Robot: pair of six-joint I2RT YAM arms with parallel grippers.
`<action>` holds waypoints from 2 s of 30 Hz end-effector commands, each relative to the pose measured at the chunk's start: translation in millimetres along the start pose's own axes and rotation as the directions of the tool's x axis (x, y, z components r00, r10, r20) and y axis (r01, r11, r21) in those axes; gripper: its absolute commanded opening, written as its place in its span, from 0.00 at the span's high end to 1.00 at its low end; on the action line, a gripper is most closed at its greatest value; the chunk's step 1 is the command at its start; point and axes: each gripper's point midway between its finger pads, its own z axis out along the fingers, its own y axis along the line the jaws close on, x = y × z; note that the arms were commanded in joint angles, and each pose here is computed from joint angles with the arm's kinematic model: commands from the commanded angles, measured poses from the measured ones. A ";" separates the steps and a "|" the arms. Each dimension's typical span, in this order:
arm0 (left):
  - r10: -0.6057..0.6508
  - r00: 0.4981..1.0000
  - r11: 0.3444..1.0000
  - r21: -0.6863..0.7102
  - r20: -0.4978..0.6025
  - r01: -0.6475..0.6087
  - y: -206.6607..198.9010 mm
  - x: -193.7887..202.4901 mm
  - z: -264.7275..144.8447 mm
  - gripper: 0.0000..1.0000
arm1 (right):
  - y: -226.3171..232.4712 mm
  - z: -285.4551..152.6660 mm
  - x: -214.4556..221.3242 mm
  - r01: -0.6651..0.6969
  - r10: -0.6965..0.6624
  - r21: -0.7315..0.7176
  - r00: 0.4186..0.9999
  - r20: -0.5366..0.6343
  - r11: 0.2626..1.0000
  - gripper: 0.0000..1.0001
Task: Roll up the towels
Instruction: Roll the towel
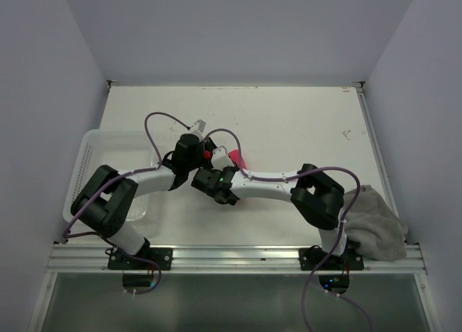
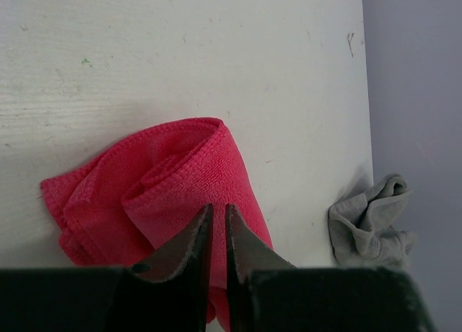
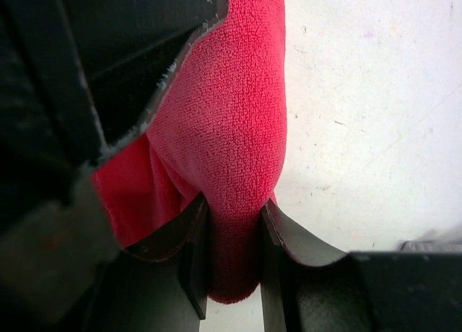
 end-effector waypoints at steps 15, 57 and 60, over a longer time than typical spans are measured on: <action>-0.108 0.991 0.990 0.079 -0.084 0.115 14.3 37.3 15.0 0.85 | 4.7 5.9 -0.5 -0.162 0.160 -0.098 0.987 -0.029 0.982 0.75; -0.032 0.996 0.977 -0.212 -0.084 0.014 98.7 40.9 18.3 0.90 | 11.0 24.0 -12.6 -0.708 0.555 -0.585 0.692 -0.462 0.395 0.34; -0.034 0.996 0.976 -0.216 -0.087 0.014 100.8 43.3 16.9 0.90 | 16.0 28.1 -9.1 -0.715 0.553 -0.583 0.685 -0.475 0.386 0.42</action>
